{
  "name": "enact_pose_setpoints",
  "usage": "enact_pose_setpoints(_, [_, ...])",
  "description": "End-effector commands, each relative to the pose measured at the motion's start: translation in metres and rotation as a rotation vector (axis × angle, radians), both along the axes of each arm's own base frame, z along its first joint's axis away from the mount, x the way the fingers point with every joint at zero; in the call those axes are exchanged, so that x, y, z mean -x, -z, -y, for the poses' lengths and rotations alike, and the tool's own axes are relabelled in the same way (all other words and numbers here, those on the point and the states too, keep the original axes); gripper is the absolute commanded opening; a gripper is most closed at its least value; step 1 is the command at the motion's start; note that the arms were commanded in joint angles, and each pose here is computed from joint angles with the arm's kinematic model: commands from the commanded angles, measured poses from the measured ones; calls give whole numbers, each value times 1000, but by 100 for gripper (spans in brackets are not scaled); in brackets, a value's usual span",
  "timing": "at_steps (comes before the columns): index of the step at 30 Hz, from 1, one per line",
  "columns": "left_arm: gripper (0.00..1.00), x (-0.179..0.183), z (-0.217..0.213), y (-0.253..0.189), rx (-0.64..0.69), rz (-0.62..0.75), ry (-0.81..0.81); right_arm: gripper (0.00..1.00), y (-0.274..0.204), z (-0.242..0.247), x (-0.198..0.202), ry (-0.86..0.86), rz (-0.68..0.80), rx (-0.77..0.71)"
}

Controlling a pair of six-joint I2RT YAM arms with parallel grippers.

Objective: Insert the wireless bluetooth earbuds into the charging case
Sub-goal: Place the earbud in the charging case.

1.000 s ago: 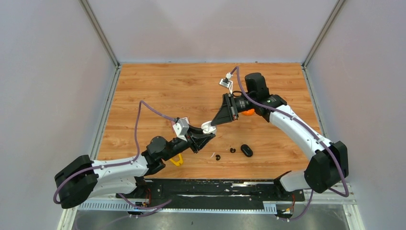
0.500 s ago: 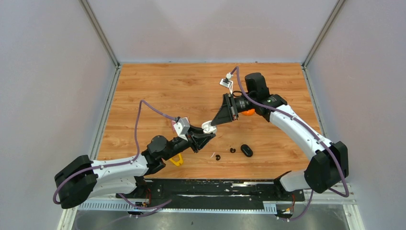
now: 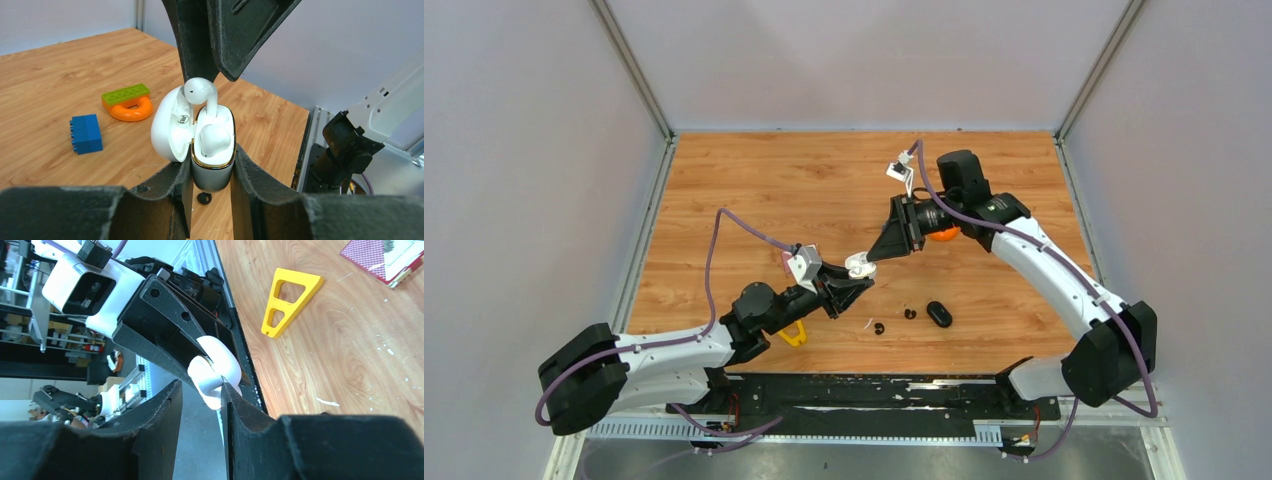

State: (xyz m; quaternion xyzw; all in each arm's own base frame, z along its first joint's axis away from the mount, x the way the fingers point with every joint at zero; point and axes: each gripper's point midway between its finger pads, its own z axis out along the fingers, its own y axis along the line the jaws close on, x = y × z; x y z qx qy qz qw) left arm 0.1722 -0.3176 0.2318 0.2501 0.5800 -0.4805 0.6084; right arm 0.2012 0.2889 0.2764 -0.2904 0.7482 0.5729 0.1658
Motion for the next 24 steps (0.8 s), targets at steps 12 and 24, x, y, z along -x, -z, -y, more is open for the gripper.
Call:
enact_pose_setpoints(12, [0, 5, 3, -41, 113, 70, 27, 38, -15, 9, -16, 71, 190, 53])
enact_pose_setpoints(24, [0, 2, 1, -34, 90, 60, 7, 45, -62, 37, -23, 71, 478, 57])
